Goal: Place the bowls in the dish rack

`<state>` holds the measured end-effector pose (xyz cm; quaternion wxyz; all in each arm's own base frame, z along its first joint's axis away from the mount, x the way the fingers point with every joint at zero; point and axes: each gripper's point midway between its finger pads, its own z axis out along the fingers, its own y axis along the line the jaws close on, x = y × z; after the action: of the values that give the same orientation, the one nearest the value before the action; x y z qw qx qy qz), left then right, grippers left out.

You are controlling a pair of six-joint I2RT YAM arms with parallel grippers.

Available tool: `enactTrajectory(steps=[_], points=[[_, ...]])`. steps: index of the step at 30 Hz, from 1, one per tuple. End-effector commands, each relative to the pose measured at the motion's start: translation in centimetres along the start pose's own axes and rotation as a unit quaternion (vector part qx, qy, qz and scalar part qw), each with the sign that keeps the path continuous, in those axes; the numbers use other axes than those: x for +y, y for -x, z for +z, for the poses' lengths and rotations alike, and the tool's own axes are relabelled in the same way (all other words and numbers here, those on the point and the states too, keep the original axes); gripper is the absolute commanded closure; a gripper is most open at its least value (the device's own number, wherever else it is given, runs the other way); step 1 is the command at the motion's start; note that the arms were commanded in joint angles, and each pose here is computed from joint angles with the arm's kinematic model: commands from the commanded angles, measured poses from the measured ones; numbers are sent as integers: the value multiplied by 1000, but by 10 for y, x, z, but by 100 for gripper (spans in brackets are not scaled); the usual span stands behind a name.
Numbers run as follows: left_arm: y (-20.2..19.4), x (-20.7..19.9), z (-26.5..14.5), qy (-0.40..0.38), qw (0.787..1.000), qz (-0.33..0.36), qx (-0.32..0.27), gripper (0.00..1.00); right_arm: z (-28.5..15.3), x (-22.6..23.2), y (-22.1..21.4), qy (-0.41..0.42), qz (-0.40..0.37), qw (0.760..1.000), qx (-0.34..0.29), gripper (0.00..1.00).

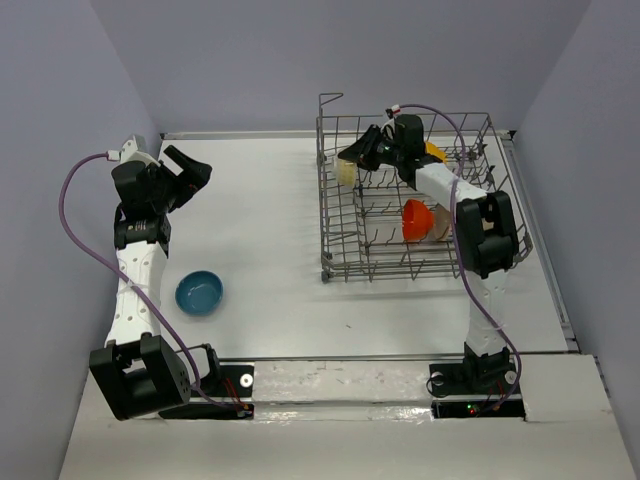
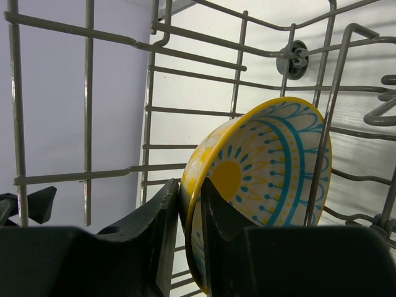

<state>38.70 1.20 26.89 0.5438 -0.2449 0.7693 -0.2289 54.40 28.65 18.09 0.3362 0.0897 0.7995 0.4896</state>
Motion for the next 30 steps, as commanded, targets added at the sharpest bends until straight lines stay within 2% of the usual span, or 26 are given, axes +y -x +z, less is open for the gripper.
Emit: enactTrajectory(steps=[1, 12, 30], points=[[8, -7, 0, -22, 1000, 10, -15, 1, -16, -1, 18, -37, -20, 999, -22, 73], [8, -7, 0, -23, 1000, 10, -16, 1, -25, -16, 17, -84, -33, 996, -25, 66], [7, -8, 0, -25, 1000, 9, -15, 1, -36, -41, 27, -169, -86, 981, -31, 66]])
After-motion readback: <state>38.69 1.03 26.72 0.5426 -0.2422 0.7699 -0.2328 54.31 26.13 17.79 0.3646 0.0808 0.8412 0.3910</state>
